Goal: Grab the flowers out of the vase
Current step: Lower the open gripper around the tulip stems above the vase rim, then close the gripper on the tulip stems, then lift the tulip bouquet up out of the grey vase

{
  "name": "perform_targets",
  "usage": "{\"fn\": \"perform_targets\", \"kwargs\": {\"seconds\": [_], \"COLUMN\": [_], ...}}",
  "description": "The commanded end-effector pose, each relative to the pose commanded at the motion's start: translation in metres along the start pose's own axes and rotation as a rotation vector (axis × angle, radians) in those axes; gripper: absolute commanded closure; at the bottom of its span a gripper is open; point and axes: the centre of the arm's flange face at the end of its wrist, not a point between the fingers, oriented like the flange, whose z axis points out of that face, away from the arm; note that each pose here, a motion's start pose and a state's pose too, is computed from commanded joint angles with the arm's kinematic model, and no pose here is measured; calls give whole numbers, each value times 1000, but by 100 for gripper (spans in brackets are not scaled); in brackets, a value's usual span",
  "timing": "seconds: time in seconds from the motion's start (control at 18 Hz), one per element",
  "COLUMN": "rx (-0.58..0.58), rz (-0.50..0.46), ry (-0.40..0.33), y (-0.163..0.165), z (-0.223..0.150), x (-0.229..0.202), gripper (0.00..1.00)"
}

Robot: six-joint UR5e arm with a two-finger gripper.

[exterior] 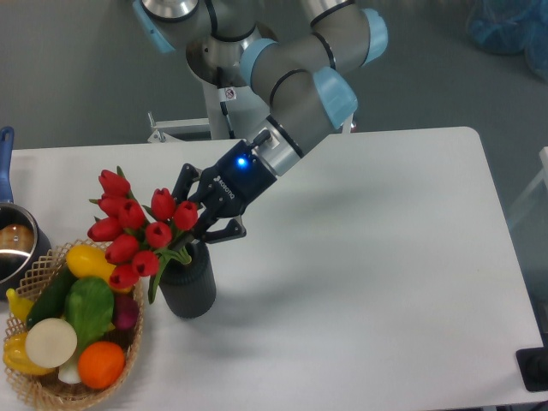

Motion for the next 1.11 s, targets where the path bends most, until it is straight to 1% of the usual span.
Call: {"fn": "perform_targets", "kwargs": {"seconds": [0.06, 0.28, 0.39, 0.56, 1.11], "rx": [14, 22, 51, 76, 123], "rz": [-13, -28, -65, -76, -138], "ry": [3, 8, 9, 9, 1], "y": [-6, -7, -10, -14, -43], "z": [-1, -1, -8, -14, -34], "x": [-1, 0, -3, -5, -12], "gripper": [68, 68, 68, 68, 68]}}
